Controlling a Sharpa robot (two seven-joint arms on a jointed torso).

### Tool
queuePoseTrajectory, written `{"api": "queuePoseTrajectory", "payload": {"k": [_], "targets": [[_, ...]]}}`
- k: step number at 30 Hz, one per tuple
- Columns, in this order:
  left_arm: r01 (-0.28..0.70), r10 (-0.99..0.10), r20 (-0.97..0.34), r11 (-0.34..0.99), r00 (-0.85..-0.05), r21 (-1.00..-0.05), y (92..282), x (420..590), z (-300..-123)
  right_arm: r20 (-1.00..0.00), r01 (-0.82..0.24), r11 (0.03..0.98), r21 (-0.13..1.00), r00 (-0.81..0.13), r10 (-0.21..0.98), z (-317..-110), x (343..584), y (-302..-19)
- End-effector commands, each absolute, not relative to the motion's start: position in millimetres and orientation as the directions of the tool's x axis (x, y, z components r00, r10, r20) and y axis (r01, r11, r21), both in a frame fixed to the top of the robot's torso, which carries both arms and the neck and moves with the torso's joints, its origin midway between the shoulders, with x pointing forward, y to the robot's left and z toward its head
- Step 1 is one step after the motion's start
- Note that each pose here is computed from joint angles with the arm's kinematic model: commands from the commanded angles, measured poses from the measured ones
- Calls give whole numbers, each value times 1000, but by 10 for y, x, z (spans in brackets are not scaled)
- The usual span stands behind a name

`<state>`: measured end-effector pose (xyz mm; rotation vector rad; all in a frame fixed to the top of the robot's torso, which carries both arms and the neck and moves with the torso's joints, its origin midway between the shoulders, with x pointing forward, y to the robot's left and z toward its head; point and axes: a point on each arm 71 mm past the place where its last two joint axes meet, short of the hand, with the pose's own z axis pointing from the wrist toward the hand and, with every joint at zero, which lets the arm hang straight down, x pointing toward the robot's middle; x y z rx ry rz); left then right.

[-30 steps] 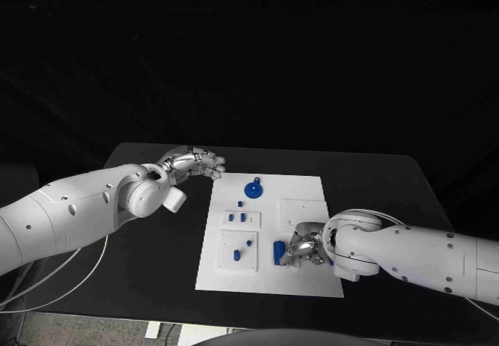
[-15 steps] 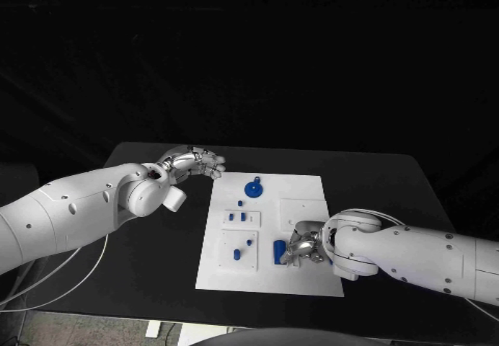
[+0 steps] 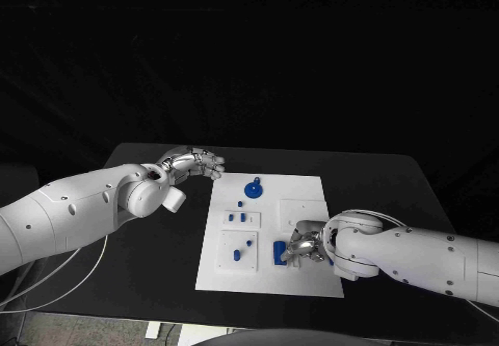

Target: Assemble the parts on the task board

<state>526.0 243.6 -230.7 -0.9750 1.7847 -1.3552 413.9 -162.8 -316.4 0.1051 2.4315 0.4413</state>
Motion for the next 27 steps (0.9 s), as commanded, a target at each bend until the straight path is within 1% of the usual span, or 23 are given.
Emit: {"api": "queuePoseTrajectory", "payload": {"k": [1,7,12,15,18,22,27], "targets": [[-153,-864,-73,171,-499,-973,2415,5256,-2298,-578,-24,930,368,-789,208,-3172,4119,-1663],[-153,-866,-75,172,-495,-973,2425,5257,-2298,-560,1,906,423,-786,263,-3090,4080,-1792],[-152,-866,-75,171,-494,-973,2427,5257,-2297,-584,18,898,439,-754,300,-2895,4198,-1982],[-152,-866,-75,171,-495,-973,2424,5257,-2297,-610,35,910,414,-730,306,-2840,4280,-2144],[-151,-865,-74,171,-497,-974,2417,5257,-2297,-622,56,920,388,-721,306,-2832,4317,-2295],[-152,-865,-74,171,-497,-974,2417,5256,-2297,-656,48,943,329,-707,265,-2828,4319,-2453],[-152,-866,-75,171,-495,-973,2427,5252,-2296,-692,37,975,218,-699,181,-2822,4296,-2630]]}}
